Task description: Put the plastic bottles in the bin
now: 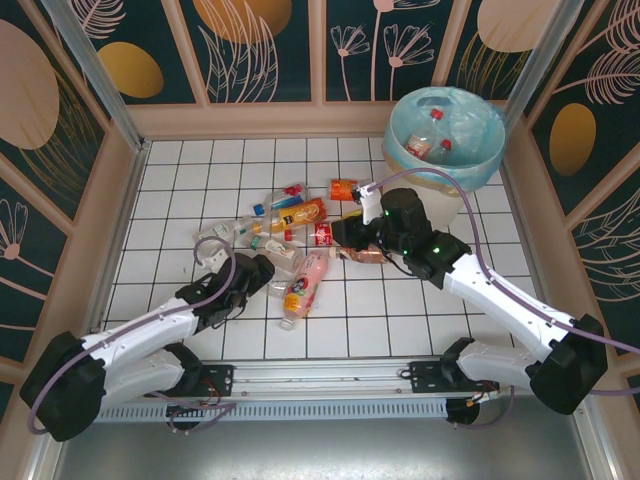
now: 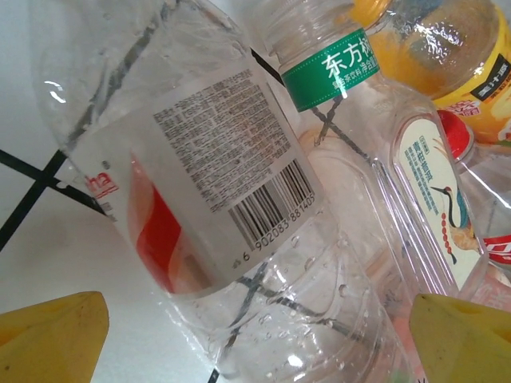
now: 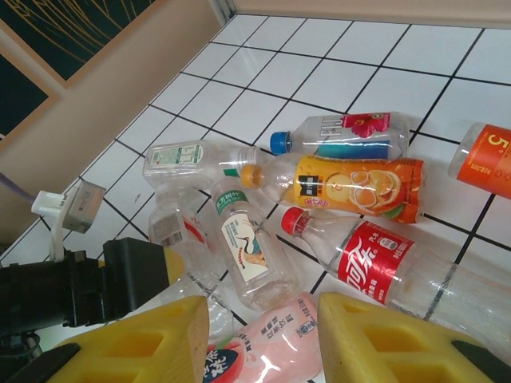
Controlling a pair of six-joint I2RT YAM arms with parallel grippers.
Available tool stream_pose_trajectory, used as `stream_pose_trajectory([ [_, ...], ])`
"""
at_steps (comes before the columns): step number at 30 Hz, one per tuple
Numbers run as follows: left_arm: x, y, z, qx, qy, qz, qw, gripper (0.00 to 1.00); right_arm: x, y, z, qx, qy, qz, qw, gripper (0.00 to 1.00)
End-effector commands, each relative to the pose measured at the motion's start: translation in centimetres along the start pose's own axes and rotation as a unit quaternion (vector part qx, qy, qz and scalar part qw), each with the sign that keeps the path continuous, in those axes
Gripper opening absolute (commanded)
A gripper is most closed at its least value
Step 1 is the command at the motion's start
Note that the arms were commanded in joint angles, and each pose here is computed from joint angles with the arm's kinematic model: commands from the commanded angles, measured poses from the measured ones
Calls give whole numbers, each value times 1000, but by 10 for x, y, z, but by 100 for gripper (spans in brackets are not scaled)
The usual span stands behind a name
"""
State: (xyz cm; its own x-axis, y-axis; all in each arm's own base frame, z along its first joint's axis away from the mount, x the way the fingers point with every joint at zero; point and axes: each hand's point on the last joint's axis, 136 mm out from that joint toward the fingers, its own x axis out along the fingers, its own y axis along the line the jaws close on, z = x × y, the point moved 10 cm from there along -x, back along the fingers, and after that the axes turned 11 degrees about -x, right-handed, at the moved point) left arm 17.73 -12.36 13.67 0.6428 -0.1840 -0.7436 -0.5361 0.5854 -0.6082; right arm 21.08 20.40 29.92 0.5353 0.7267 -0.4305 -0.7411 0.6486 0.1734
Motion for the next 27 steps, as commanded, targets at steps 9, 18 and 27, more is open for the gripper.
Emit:
stream_pose_trajectory([
  [9,9,-15,6,60,1,41,997,94,0,3,-9,-3,7,18,1000,42],
  [18,-11,16,21,65,-14,78,995,87,3,2,-16,-7,16,14,1000,42],
  [27,-15,-13,23,33,27,9,999,89,11,2,-16,-3,18,22,1000,43],
])
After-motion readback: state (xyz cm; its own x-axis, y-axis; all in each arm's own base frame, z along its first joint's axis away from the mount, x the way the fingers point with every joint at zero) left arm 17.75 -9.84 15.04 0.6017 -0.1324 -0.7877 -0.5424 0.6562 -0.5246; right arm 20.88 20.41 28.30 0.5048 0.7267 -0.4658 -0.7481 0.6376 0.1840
